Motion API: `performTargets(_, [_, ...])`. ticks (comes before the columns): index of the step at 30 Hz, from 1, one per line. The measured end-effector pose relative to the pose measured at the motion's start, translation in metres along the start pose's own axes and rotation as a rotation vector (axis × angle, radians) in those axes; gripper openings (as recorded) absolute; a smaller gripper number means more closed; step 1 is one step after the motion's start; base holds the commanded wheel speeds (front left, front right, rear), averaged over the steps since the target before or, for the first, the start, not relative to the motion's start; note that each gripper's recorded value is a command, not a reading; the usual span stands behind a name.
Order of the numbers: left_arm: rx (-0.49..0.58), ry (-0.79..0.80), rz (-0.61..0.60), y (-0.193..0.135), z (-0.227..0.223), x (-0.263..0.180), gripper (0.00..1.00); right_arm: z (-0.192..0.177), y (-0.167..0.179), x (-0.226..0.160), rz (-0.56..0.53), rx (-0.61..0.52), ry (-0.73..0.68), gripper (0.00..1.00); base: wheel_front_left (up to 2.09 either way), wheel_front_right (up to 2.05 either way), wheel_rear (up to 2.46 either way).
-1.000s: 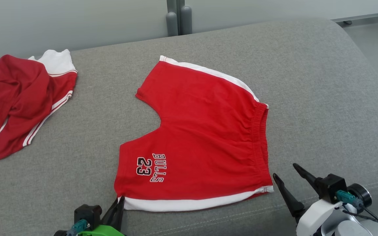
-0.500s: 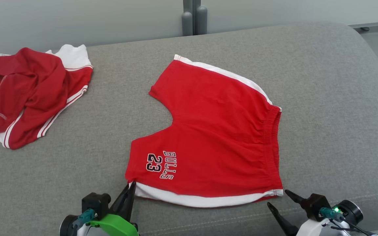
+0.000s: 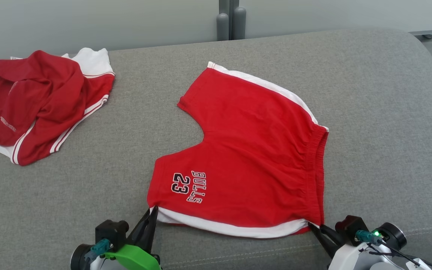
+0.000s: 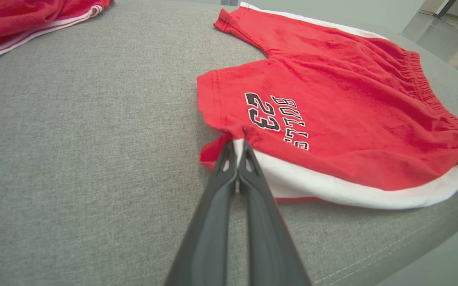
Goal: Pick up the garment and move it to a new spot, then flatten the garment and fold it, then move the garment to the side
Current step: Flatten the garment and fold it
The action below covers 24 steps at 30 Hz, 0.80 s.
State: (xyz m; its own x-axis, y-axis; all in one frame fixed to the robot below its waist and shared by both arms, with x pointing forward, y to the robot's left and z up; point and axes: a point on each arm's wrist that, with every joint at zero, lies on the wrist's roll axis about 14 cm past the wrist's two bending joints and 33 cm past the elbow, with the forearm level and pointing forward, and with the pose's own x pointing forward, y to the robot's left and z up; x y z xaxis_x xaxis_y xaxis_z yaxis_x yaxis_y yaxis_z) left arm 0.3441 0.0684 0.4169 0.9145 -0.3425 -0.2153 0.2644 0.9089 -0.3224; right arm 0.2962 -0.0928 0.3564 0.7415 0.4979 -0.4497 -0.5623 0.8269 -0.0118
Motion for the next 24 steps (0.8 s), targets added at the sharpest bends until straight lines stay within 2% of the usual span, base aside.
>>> performTargets(5, [-0.017, -0.027, 0.003, 0.0, 0.008, 0.002, 0.0, 0.005, -0.001, 0.001, -0.017, 0.051, -0.02, 0.0, 0.0, 0.0, 0.0])
performTargets(9, [-0.035, -0.07, 0.008, 0.001, 0.021, 0.005, 0.0, 0.023, -0.003, 0.002, -0.035, 0.105, -0.085, 0.0, 0.0, 0.0, 0.0])
performTargets(12, [-0.046, -0.113, -0.001, -0.003, 0.034, 0.006, 0.0, 0.038, -0.018, -0.002, -0.079, 0.127, -0.143, 0.0, 0.0, 0.0, 0.0])
performTargets(18, [-0.066, -0.184, -0.027, -0.015, 0.054, -0.001, 0.0, 0.06, -0.053, -0.016, -0.155, 0.099, -0.219, 0.0, 0.0, 0.0, 0.0])
performTargets(24, [-0.077, -0.247, -0.033, -0.021, 0.069, -0.016, 0.0, 0.082, -0.054, -0.022, -0.142, 0.07, -0.288, 0.0, 0.0, 0.0, 0.0])
